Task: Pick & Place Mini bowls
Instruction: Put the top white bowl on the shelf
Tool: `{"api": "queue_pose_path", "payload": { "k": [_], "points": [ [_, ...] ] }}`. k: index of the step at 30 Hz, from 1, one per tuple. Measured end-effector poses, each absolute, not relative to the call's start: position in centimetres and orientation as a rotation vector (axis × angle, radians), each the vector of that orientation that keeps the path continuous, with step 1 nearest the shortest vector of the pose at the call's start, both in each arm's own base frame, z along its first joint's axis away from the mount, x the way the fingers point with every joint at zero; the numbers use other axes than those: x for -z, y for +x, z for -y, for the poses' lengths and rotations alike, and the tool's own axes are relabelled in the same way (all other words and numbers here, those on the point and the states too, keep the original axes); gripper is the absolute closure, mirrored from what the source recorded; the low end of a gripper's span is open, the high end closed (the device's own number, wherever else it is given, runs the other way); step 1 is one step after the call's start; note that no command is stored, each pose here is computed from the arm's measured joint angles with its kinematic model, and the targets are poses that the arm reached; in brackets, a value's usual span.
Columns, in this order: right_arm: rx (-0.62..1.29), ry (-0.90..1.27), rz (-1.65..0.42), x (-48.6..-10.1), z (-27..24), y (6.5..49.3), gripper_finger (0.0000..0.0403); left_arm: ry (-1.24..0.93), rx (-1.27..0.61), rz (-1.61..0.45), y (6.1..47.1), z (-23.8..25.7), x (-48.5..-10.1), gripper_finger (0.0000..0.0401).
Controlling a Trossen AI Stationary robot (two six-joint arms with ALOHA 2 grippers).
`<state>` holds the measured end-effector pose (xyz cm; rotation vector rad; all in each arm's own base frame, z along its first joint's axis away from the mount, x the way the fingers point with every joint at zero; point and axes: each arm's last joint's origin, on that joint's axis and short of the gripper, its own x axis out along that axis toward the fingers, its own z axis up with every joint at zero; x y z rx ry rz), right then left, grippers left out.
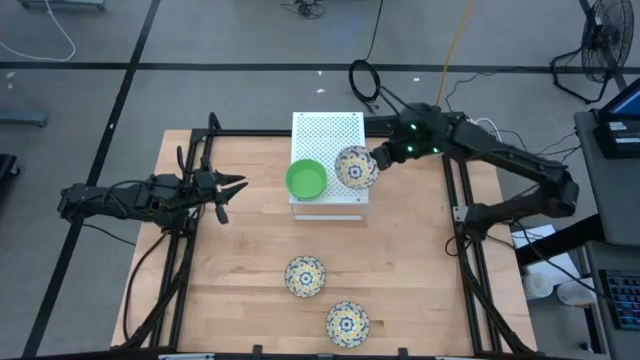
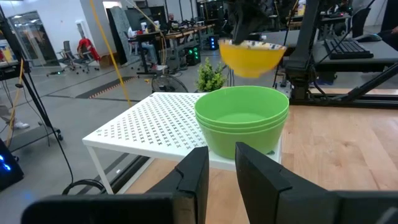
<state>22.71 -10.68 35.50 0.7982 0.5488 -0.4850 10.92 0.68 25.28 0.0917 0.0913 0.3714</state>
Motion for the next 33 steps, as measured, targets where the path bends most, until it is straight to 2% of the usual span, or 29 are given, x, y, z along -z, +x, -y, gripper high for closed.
{"api": "queue_pose_path", "payload": {
  "k": [5,12,33],
  "points": [
    [0.530,0.809,-0.686,-36.1,11.9,24.0,0.0403,0.092,-0.372,-0.091,10.9,-0.7,-25.3,0.0316],
    [0.510,0.823,-0.737,-34.9,12.6,25.2,0.0403,0.092,-0.372,-0.092,10.9,-0.7,-25.3,0.0316],
    [0.516,0.821,-0.773,-34.6,12.5,25.2,0.0403,0.092,-0.372,-0.094,10.9,-0.7,-25.3,0.0316]
  ]
}}
